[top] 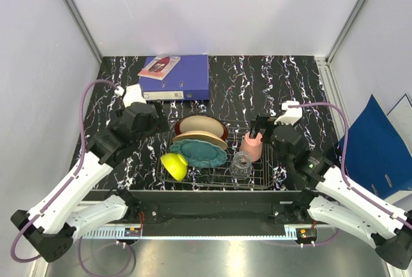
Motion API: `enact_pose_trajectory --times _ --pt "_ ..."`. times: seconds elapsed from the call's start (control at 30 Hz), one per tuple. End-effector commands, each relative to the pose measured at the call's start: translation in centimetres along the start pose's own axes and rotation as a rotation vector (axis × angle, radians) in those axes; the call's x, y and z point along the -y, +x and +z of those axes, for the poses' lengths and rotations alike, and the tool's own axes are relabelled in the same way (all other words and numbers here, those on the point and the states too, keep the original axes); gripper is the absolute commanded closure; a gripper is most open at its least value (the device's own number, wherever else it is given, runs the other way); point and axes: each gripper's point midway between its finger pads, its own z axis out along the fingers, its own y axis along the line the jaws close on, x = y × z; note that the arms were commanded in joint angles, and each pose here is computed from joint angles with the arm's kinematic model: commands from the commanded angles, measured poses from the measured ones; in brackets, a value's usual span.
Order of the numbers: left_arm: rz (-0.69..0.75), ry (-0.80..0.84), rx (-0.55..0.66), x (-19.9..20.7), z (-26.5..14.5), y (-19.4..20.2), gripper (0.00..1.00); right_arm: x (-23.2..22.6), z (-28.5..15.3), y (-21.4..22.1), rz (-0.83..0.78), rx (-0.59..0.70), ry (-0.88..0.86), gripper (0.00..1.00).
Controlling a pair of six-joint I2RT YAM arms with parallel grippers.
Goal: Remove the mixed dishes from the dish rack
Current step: Pick up the bowl from the dish rack.
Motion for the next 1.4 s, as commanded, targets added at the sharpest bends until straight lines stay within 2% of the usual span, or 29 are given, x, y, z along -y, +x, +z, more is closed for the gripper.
enact_pose_trajectory --times 0.0,0.17,0.4,0.57,0.67,0.87,0.93,1.07,1.2,1.37 --pt "-0.073 0.088 0.024 1.0 -0.8 0.0 0.03 0.0 -0.5 -2.0 0.094 0.099 -0.009 0.00" --pt "-0.142 0.146 0.043 1.1 -2.3 0.6 0.04 -2.0 -1.9 -3.1 0.089 0.117 -0.163 0.00" --pt "-0.313 0.227 -0.041 2.7 -3.7 4.1 0.16 -1.1 -2.2 -3.3 0.092 0.146 -0.144 0.00" --pt "-0.279 0.259 -0.077 4.4 -4.4 7.4 0.16 -1.2 -2.1 -2.5 0.094 0.125 -0.147 0.00" --pt "-0.263 0.252 -0.073 5.1 -5.4 7.9 0.16 -1.1 -2.1 -2.2 0.095 0.115 -0.144 0.00" --pt "-0.354 0.160 -0.073 2.7 -6.6 8.8 0.20 -0.5 -2.5 -2.0 0.106 0.117 -0.140 0.00" --pt "-0.426 0.108 -0.089 1.3 -6.5 9.4 0.30 -0.5 -2.6 -2.0 0.114 0.119 -0.143 0.00" --pt "-0.533 0.059 -0.102 -0.8 -6.2 10.5 0.31 -0.6 -2.5 -1.4 0.115 0.104 -0.150 0.00" --pt "-0.615 0.076 -0.118 -0.9 -6.1 11.1 0.31 -0.6 -2.5 -1.2 0.116 0.097 -0.155 0.00" --pt "-0.628 0.109 -0.150 0.3 -5.7 12.3 0.33 -0.5 -2.5 -1.0 0.117 0.096 -0.148 0.00"
